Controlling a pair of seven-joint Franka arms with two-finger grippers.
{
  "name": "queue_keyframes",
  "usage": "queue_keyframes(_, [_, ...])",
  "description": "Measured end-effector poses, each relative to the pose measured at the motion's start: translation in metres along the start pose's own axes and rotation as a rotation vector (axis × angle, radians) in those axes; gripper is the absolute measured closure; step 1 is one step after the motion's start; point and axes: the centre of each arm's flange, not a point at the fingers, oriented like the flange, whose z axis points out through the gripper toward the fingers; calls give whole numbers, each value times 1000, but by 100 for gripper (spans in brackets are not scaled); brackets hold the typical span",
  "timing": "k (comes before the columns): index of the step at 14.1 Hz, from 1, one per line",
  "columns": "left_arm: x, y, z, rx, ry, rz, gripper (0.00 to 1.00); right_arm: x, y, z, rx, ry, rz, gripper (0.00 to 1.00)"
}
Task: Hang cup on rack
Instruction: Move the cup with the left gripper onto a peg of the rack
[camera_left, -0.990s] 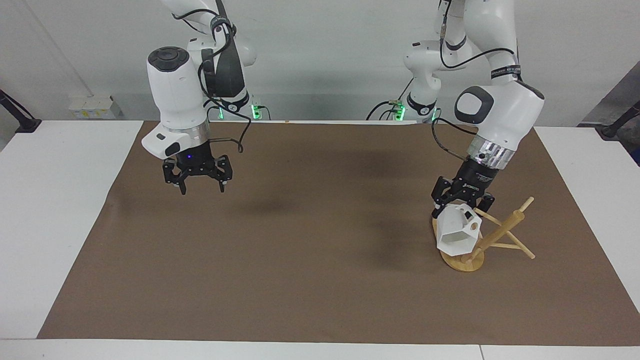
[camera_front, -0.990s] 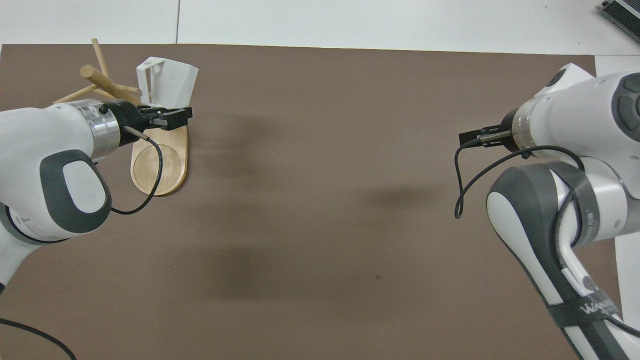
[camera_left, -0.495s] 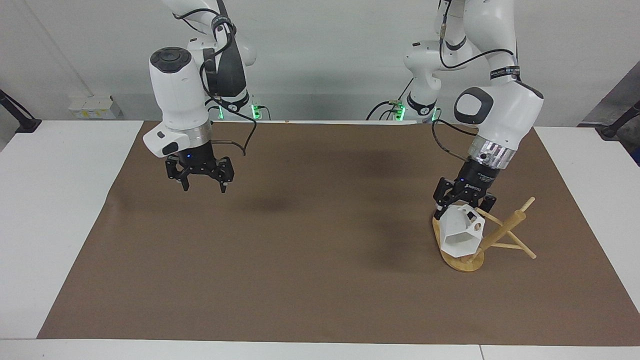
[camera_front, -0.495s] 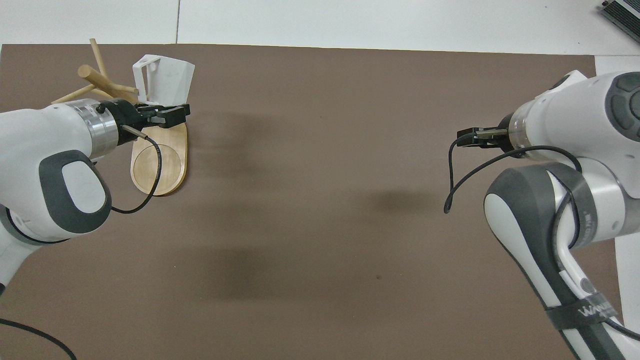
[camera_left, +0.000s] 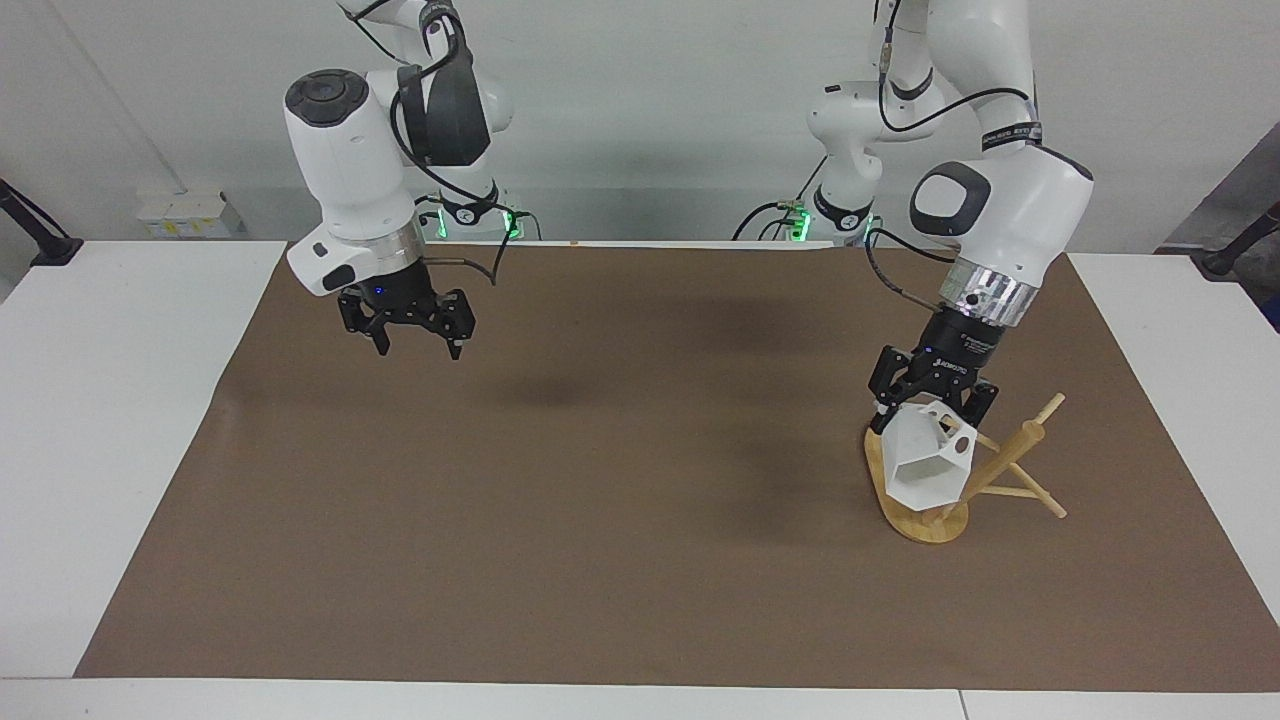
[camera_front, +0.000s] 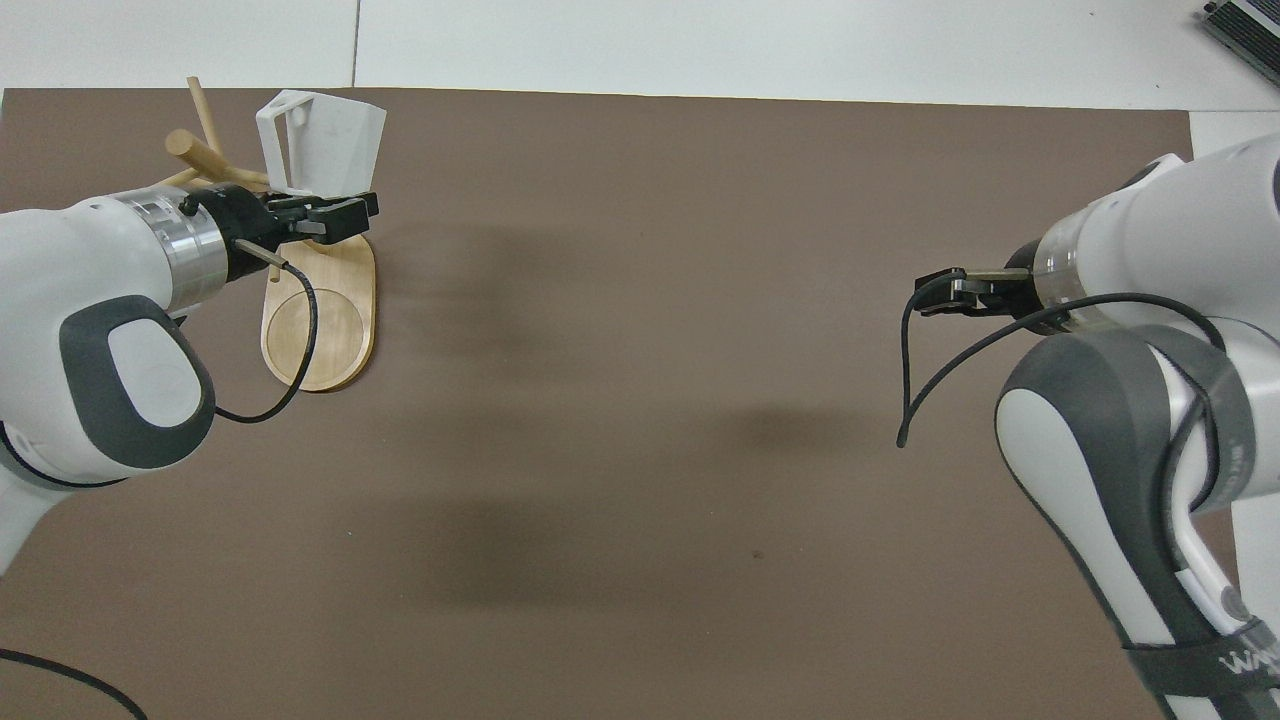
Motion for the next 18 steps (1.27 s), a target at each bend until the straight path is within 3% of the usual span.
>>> queue_keyframes(9, [1, 15, -2, -12, 2, -23, 28, 0, 0, 0, 23, -5, 11, 0])
queue_keyframes(18, [25, 40, 7, -36, 46, -60, 28, 0, 0, 0, 23, -5, 12, 0])
